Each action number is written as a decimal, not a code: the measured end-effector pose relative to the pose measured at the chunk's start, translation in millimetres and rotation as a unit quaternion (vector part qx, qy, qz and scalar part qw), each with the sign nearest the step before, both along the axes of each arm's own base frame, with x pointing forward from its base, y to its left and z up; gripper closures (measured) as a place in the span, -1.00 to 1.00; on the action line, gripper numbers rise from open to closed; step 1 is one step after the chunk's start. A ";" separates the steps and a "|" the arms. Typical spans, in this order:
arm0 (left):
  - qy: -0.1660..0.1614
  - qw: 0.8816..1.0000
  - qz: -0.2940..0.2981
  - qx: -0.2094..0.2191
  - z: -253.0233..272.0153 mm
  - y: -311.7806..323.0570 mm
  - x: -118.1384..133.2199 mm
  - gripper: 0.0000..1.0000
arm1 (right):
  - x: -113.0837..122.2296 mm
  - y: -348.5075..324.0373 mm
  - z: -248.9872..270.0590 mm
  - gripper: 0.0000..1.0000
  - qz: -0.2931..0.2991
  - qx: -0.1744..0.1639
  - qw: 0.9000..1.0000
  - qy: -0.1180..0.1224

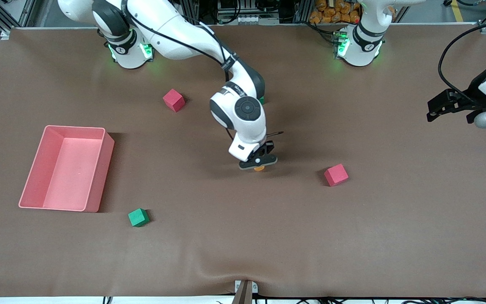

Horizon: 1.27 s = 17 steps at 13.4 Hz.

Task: Place and upright button with both arms
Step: 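Lift the button out of the tray and carry it to mid-table, then set the button down and open the right gripper while the left gripper approaches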

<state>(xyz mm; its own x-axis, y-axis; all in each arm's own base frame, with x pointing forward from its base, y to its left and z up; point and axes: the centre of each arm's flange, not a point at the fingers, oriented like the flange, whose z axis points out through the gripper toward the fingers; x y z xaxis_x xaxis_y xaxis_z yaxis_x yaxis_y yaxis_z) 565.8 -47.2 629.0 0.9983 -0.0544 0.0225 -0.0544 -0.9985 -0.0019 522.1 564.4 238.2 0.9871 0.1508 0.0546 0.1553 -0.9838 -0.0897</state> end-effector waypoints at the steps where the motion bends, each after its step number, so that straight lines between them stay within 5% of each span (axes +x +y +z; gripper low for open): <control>1: 0.000 1.000 0.000 0.000 -0.4 -0.1 0.2 -1.00 | -3.1 6.4 -3.6 0.30 -0.012 0.008 1.000 0.002; 5: 0.003 1.000 -0.004 0.000 -3.1 -3.4 1.0 -1.00 | -12.8 18.2 -25.0 0.17 -0.037 0.019 0.999 0.004; 10: 0.004 1.000 -0.010 0.000 -4.2 -9.4 0.9 -1.00 | 11.5 10.2 6.6 -0.98 -0.082 0.052 0.995 0.003; 17: 0.035 0.999 -0.035 0.001 -39.4 -38.3 13.6 -1.00 | 121.0 -116.0 29.9 -1.00 -0.186 0.050 0.981 -0.002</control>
<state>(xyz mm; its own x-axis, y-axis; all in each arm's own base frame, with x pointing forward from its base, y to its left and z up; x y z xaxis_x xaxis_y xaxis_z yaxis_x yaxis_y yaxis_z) 579.4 -85.5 589.6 0.9912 -0.1238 -0.0466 -0.1239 -0.9923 0.0019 643.1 448.4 268.2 0.9726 -0.2260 0.0551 -0.2122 -0.9588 -0.1888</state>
